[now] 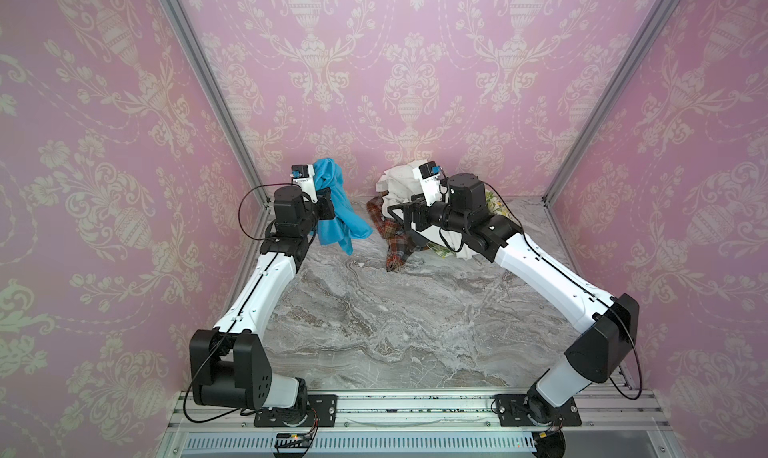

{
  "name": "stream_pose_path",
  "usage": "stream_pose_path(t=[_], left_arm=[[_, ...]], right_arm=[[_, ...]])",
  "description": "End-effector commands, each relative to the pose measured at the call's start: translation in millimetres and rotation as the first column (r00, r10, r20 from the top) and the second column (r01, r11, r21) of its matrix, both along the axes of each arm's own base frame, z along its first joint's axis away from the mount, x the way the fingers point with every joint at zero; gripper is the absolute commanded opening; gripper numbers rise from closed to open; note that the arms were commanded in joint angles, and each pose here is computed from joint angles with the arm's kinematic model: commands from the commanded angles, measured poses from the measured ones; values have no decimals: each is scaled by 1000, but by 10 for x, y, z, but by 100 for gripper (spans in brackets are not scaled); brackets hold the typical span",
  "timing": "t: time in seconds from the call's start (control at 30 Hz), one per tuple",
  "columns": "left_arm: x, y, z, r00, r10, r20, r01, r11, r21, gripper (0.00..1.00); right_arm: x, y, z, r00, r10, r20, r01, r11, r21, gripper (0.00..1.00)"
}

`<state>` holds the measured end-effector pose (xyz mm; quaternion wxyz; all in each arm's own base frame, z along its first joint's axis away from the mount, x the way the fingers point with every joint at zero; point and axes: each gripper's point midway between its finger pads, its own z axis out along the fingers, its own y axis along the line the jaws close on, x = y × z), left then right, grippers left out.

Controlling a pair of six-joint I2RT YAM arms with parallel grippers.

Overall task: Pick out a specific cloth from the pile
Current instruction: 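Carry the turquoise shirt away from the pile and lower it with the left gripper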

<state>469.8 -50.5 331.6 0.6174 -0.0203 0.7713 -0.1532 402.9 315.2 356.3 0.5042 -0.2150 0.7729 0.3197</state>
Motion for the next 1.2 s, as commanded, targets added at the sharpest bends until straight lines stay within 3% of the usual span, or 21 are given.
stream_pose_path(t=[0.0,0.4,0.9,1.17], left_arm=[[-44,208,115,998,58,-10,-58,998,25,0],[-242,848,-274,959,205,-196,-205,979,22,0],[-1166,995,-851,856,327,-400,-357,934,0,0],[-1583,1045,-1072,811,379,-446,-390,918,71,0]], right_arm=[[-19,-165,-18,999,-29,28,30,999,-16,94],[-83,-421,-341,998,-67,-8,67,997,-49,95],[-347,-464,-741,998,-18,-53,16,999,-28,95],[-579,-574,-776,1000,-2,-8,2,1000,-13,95]])
